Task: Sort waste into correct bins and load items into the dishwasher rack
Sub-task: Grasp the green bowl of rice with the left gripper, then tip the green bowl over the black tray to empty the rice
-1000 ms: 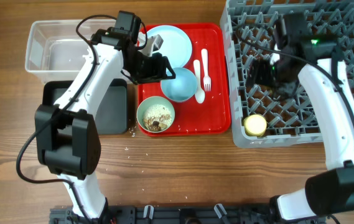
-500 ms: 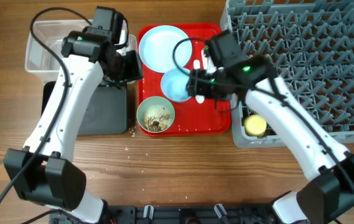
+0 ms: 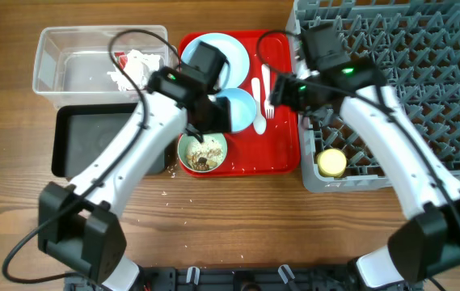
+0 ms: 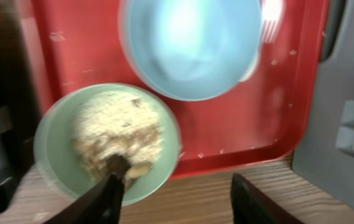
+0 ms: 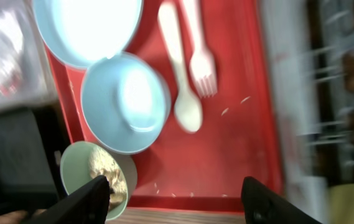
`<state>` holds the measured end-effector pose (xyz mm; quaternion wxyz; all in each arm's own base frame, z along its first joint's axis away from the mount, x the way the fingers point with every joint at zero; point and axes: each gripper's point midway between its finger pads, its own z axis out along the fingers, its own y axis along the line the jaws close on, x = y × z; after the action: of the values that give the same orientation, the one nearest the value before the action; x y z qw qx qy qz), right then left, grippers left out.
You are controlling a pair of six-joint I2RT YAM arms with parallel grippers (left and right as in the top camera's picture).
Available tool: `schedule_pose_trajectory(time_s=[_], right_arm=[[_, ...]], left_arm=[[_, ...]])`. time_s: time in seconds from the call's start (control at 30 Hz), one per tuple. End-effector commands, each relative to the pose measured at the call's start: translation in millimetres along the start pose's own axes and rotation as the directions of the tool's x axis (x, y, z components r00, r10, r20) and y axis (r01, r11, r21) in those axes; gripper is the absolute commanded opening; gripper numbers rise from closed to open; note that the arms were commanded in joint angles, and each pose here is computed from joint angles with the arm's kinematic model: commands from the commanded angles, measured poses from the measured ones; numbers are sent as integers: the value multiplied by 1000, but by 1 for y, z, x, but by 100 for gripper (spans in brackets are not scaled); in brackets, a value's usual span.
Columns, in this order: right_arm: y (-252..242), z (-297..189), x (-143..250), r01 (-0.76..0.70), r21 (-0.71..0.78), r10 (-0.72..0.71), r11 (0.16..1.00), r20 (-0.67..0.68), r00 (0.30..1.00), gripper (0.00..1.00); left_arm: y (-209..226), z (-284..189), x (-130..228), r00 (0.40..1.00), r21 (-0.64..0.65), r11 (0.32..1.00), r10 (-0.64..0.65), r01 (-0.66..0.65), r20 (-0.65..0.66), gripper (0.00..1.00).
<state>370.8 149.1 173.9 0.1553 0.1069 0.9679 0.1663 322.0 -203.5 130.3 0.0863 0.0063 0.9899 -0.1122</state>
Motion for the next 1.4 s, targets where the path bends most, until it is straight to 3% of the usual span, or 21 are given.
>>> schedule_pose_trajectory(time_s=[0.0, 0.13, 0.23, 0.43, 0.63, 0.8, 0.83, 0.93, 1.07, 1.23, 1.37], right_arm=[[-19, -69, -38, 21, -32, -15, 999, 184, 983, 70], [-47, -102, -43, -15, -20, 19, 1000, 237, 971, 70], [-49, -100, -39, -12, -11, 14, 1000, 219, 976, 70], [-50, -100, -38, -13, -10, 15, 1000, 215, 977, 70], [-51, -99, -35, -17, -5, 18, 1000, 202, 979, 70], [-51, -99, -34, -19, -4, 19, 1000, 199, 980, 70], [-51, -99, -34, -18, -3, 19, 1000, 199, 980, 70], [-52, -99, -34, -18, 0, 18, 1000, 201, 979, 70], [-52, -99, -34, -18, 0, 18, 1000, 201, 980, 70], [-52, -99, -34, -18, 0, 18, 1000, 200, 980, 70], [-52, -99, -33, -19, 1, 18, 1000, 197, 980, 70]], left_arm=[[-12, 28, 21, 998, -15, 998, 66, -66, -16, 55], [-7, 52, 35, 993, -75, 990, 118, -117, 3, 54], [-2, 69, 43, 988, -76, 985, 153, -153, 0, 45], [-2, 79, 51, 979, -99, 975, 201, -201, -13, 44], [9, 83, 55, 932, -140, 921, 357, -362, -64, 43], [17, 109, 66, 918, -158, 907, 369, -390, -143, 33], [17, 111, 68, 916, -161, 905, 371, -393, -152, 26], [16, 111, 68, 917, -160, 906, 371, -393, -150, 19], [8, 94, 57, 917, -167, 904, 372, -393, -145, 4], [-4, 45, 32, 932, -159, 919, 350, -362, -98, 4], [9, -8, 12, 971, -51, 971, 233, -235, -48, 4]])
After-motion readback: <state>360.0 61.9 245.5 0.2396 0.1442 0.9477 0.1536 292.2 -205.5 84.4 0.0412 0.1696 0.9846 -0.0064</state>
